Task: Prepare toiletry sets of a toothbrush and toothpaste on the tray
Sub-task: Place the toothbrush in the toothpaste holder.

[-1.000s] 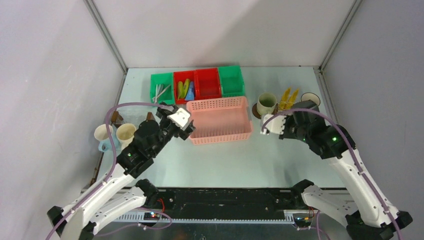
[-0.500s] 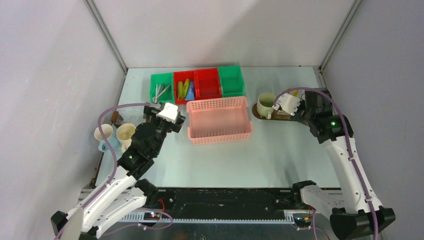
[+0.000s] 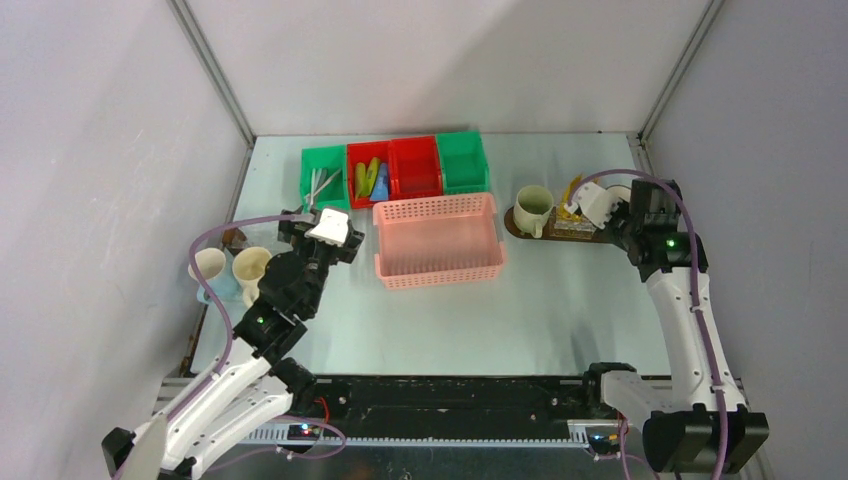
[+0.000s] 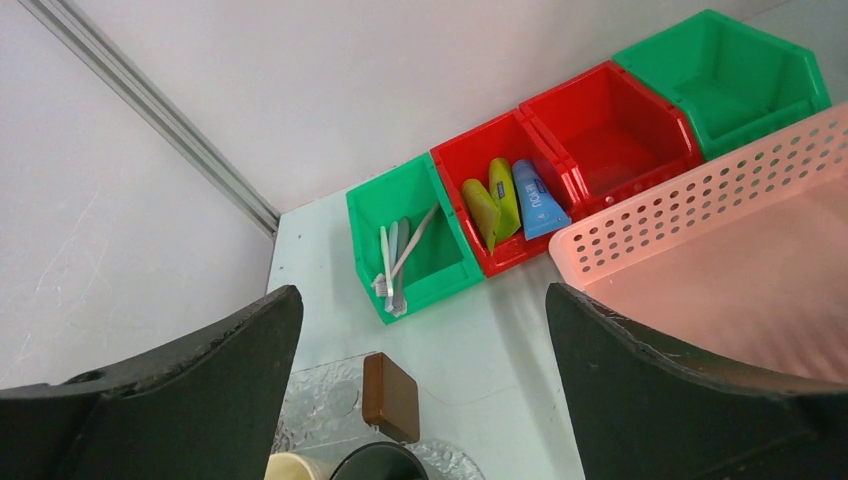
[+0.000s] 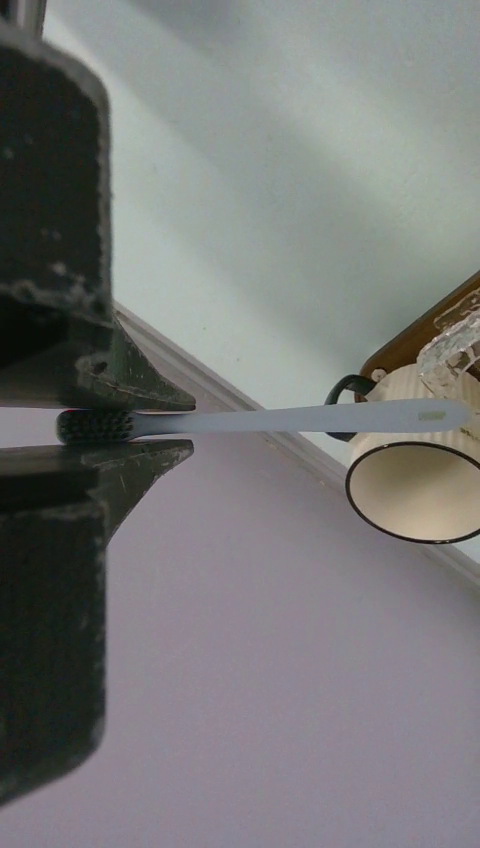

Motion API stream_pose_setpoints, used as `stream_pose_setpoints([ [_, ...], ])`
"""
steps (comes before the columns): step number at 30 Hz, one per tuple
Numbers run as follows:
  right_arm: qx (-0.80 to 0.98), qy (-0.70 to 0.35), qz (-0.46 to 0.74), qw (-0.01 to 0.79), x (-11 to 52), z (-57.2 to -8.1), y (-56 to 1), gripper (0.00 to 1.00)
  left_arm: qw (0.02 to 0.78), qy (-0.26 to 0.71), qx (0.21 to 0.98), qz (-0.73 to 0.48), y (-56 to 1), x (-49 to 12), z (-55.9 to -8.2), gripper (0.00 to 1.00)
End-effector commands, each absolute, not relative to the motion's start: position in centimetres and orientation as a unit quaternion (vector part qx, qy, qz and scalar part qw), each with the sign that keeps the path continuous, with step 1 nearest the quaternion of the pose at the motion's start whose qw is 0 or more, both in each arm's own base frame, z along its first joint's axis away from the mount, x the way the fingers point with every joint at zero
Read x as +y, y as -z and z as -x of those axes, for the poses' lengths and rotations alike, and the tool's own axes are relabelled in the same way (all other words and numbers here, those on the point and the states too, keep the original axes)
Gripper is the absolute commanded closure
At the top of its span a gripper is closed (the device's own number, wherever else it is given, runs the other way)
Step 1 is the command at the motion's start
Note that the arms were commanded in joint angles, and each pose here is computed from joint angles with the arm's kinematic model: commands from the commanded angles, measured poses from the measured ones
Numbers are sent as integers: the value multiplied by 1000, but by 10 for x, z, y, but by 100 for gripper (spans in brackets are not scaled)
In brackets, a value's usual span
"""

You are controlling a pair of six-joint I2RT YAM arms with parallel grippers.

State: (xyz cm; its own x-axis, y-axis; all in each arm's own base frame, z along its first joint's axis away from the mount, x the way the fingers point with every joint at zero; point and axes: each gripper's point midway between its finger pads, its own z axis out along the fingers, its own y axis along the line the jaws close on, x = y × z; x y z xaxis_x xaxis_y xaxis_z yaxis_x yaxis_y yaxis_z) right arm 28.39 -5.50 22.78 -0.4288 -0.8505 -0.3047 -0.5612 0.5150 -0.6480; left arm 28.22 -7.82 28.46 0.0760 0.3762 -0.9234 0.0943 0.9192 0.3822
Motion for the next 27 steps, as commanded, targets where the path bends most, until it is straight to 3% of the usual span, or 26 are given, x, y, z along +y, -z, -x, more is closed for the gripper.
stream_pose_setpoints([
  [1,803,221,428,352,-54,-301,-232,100,731,-108,655,-159,-298,-72,-282,2],
  [27,804,167,437,368,-53,-333,-193,100,725,-129,653,-176,-290,-69,-283,2],
])
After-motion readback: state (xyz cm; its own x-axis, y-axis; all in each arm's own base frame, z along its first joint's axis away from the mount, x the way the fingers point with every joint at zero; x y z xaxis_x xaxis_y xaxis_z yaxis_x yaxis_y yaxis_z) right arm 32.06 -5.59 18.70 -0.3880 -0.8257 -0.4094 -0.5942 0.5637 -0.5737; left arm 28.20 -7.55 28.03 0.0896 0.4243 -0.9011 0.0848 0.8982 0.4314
